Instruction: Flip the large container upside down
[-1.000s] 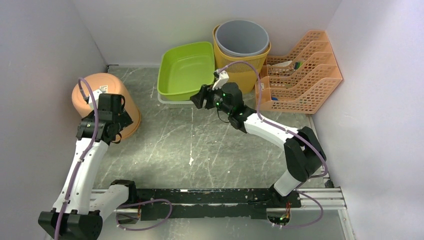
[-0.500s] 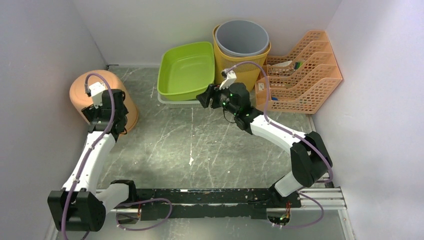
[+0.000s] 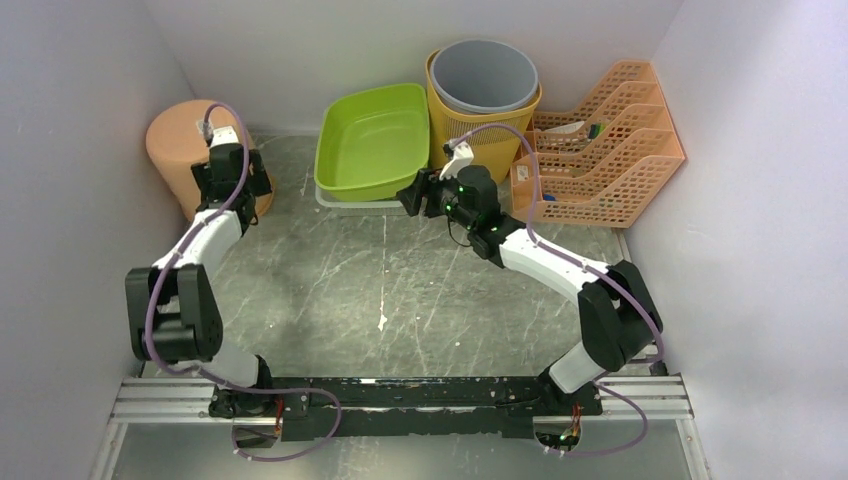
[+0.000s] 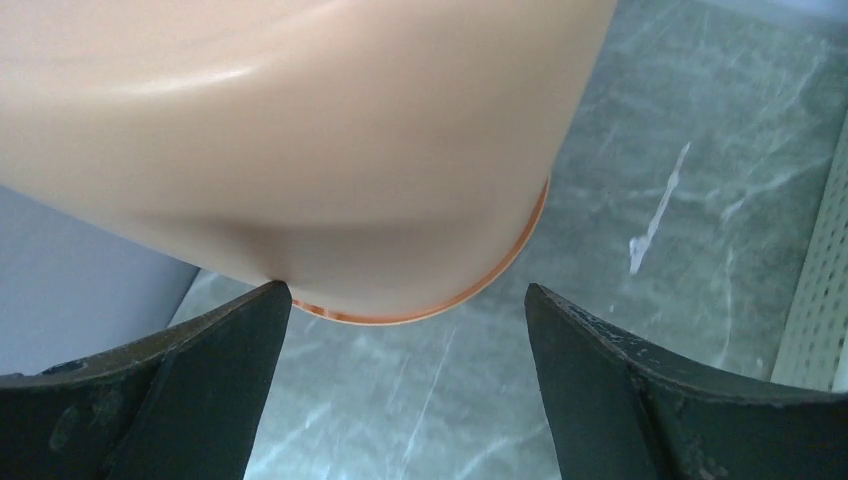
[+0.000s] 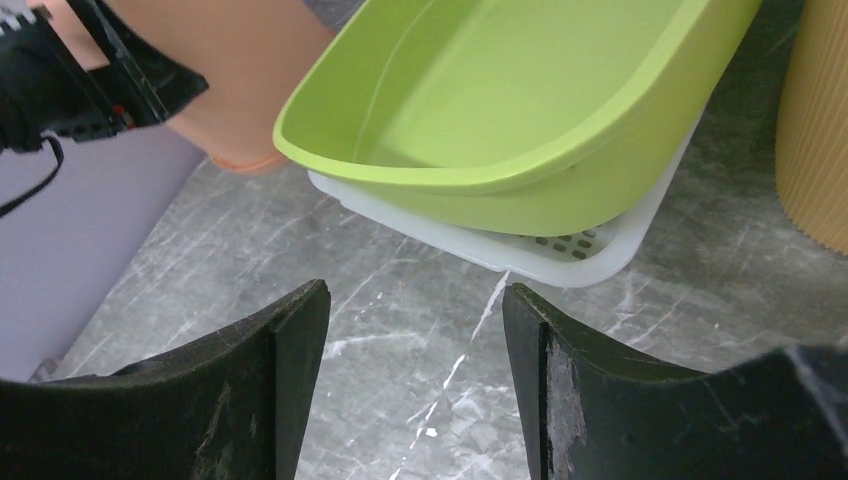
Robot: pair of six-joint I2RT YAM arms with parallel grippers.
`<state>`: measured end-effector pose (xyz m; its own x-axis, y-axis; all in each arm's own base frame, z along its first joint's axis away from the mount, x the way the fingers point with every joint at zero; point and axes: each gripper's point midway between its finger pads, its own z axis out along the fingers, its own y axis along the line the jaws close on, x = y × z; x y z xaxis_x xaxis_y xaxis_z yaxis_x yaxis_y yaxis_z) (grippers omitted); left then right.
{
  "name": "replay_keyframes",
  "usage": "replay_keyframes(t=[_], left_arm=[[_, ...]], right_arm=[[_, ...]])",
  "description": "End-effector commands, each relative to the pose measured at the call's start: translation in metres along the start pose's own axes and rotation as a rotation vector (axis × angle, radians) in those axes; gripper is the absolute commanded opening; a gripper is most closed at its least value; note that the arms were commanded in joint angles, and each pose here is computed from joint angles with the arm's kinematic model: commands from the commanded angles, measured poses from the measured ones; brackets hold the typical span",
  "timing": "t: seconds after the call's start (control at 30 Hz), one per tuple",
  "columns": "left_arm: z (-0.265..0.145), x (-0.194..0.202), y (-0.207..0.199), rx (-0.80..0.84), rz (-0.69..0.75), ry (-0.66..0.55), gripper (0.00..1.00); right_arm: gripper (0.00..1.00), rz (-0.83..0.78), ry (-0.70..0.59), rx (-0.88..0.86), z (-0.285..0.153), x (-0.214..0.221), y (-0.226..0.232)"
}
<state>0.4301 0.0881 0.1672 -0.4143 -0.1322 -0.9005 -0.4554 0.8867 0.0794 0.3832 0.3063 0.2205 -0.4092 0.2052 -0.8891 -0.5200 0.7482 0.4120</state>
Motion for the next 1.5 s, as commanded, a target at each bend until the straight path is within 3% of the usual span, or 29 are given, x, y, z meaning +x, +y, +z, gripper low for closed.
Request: replay_keyframes(t=[0.0, 0.4, 0.67, 0.8, 0.93, 1.17, 1.23, 1.33, 1.47], left_arm=[[0.027, -0.053, -0.015, 0.098, -0.011, -0.15, 1.0], [0.075, -0.093, -0.053, 0.226, 0.031, -0.266, 1.0], [0.069, -0.09, -0.059, 0.253, 0.023, -0.217, 0.99], [0.04, -0.088, -0.062, 0.283, 0.013, -0.167, 1.0], [-0.009, -0.093, -0.093, 0.431, 0.073, -0.156, 0.99], [-0.139, -0.073, -0.207, 0.771, 0.44, -0.229, 1.0], [-0.179, -0.061, -0.236, 0.941, 0.484, -0.271, 1.0], [-0.199, -0.053, -0.252, 1.063, 0.495, -0.332, 0.99], [-0.203, -0.048, -0.274, 1.147, 0.545, -0.32, 0.99]], right_arm=[[0.65, -0.03, 0.006, 0.043, 0.008, -0.002, -0.013], [0.65, -0.053, 0.018, 0.087, 0.014, -0.002, -0.03], [0.65, -0.059, 0.031, 0.103, 0.018, 0.0, -0.037], [0.65, -0.06, 0.022, 0.106, 0.012, -0.009, -0.036], [0.65, -0.029, -0.001, 0.125, 0.0, -0.025, -0.039], [0.67, -0.009, -0.053, 0.278, -0.027, -0.059, -0.063], [0.74, 0.0, -0.08, 0.385, -0.042, -0.071, -0.087], [0.81, 0.014, -0.093, 0.489, -0.061, -0.08, -0.113], [0.82, 0.059, -0.114, 0.591, -0.09, -0.091, -0.149]])
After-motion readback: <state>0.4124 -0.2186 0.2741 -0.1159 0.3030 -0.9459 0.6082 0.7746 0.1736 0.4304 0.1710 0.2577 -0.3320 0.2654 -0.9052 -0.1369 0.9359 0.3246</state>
